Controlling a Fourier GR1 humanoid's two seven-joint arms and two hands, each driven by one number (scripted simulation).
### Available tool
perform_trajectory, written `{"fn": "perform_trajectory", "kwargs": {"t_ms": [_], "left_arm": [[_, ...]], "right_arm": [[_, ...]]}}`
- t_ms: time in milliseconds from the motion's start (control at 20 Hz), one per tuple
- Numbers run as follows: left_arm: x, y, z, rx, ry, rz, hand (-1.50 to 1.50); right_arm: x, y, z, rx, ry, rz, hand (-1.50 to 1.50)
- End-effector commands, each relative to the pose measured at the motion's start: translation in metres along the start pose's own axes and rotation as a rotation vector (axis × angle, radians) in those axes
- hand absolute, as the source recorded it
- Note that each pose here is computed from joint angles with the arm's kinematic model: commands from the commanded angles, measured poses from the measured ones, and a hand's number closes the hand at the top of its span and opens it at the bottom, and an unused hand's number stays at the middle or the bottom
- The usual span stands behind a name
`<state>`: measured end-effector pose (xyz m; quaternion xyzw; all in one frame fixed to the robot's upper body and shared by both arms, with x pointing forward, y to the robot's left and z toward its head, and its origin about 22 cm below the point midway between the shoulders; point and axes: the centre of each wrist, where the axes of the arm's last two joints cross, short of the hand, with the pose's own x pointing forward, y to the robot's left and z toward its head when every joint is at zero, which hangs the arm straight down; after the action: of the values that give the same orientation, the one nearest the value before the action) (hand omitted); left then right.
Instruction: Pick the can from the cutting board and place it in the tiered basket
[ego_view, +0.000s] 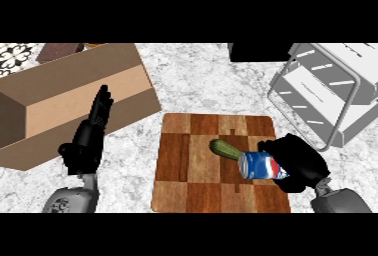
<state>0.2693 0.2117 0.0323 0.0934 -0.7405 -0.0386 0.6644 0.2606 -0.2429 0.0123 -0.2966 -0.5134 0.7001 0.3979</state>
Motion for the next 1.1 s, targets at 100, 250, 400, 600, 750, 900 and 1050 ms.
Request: {"fn": "perform_trajectory", "kwargs": {"t_ms": [100,250,400,600,750,900,1050], "left_arm": [[0.01,0.002,0.0,-0.011,0.014,0.015,0.0],[0.0,-0.007,0.011,-0.009,0.025,-0.015,0.0],[0.002,0.001,0.002,0.006,0.009,-0.014,0.0],[-0.018,0.004,0.008,-0.009,0.029,0.001,0.0],[-0.002,-0.008,0.008,0.015,0.025,-0.002,0.0],[0.007,-0.013,0.005,-0.009,0.008,0.005,0.0],[0.004,0.002,0.015,-0.027,0.016,-0.011,0.0]], "right_arm": [[-0.082,0.01,0.092,0.029,0.192,0.139,1.5],[-0.08,-0.021,0.12,-0.063,0.221,0.129,1.5],[-0.082,-0.055,0.138,-0.161,0.275,0.086,1.5],[-0.094,-0.101,0.159,-0.305,0.291,0.027,1.5],[-0.096,-0.149,0.194,-0.341,0.272,0.017,1.5],[-0.102,-0.182,0.214,-0.361,0.29,-0.047,1.5],[-0.121,-0.211,0.228,-0.393,0.344,-0.062,1.5]]}}
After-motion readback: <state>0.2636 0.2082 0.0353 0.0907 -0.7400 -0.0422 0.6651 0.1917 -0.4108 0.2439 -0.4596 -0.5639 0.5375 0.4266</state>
